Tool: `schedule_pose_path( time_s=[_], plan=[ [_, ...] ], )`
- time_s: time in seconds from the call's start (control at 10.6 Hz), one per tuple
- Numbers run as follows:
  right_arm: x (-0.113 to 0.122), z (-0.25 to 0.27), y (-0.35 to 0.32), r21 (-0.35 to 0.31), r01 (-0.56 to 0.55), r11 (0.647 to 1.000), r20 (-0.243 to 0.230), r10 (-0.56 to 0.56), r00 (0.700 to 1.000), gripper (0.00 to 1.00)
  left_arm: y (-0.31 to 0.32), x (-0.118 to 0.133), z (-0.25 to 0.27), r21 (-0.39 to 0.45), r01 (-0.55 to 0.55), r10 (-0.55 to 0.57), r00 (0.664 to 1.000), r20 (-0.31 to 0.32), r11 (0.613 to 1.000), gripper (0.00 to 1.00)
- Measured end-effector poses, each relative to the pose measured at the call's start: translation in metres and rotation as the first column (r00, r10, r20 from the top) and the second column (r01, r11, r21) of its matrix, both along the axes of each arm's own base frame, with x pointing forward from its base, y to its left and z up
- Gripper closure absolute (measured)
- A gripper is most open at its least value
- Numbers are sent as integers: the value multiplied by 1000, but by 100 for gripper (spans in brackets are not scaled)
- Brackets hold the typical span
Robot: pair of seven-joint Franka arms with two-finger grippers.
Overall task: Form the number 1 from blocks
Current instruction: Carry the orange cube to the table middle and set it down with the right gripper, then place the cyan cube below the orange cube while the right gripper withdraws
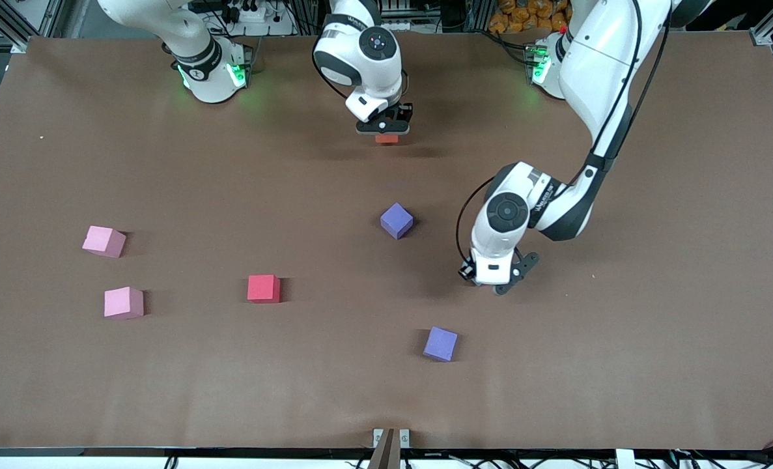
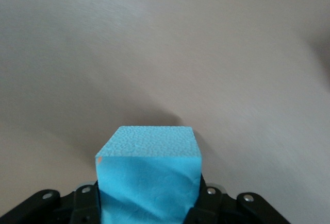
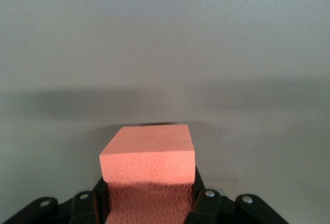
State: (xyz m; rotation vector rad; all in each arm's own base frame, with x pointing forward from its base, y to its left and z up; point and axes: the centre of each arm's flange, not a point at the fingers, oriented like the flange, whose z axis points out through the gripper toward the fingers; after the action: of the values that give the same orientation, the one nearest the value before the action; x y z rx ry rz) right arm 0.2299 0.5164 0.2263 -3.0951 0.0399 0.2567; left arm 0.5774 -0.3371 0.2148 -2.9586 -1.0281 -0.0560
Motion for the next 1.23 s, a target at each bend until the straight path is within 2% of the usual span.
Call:
schedule_pose_path(
  time_s=[0.19, 0.47, 0.57, 0.75, 0.85, 1.04, 1.23],
  plan=[
    [-4, -19, -2, -4, -1, 1000, -23, 1, 1000, 40, -35, -17, 21, -13, 67, -66, 997, 27, 998, 41],
    [-6, -18, -1, -7, -36, 999, -1, 36, 999, 38, -65, -37, 35, -35, 122, -121, 992, 28, 992, 41],
    [-4, -18, -1, -10, -37, 999, 3, 37, 999, 33, -72, -44, 38, -35, 135, -135, 991, 17, 990, 41],
    [15, -8, -8, -30, -17, 999, 20, 18, 1000, 7, -88, -60, 41, -41, 166, -166, 986, -4, 985, 41],
    [32, 10, -14, -43, 3, 999, 39, -1, 999, 0, -97, -68, 42, -46, 182, -183, 983, -13, 982, 41],
    [64, 59, -29, -40, 22, 999, 106, -18, 994, 0, -112, -82, 45, -58, 212, -214, 977, -24, 975, 41],
    [80, 101, -43, -39, 10, 999, 165, -3, 986, 0, -130, -98, 49, -78, 246, -249, 968, -31, 966, 41]
  ],
)
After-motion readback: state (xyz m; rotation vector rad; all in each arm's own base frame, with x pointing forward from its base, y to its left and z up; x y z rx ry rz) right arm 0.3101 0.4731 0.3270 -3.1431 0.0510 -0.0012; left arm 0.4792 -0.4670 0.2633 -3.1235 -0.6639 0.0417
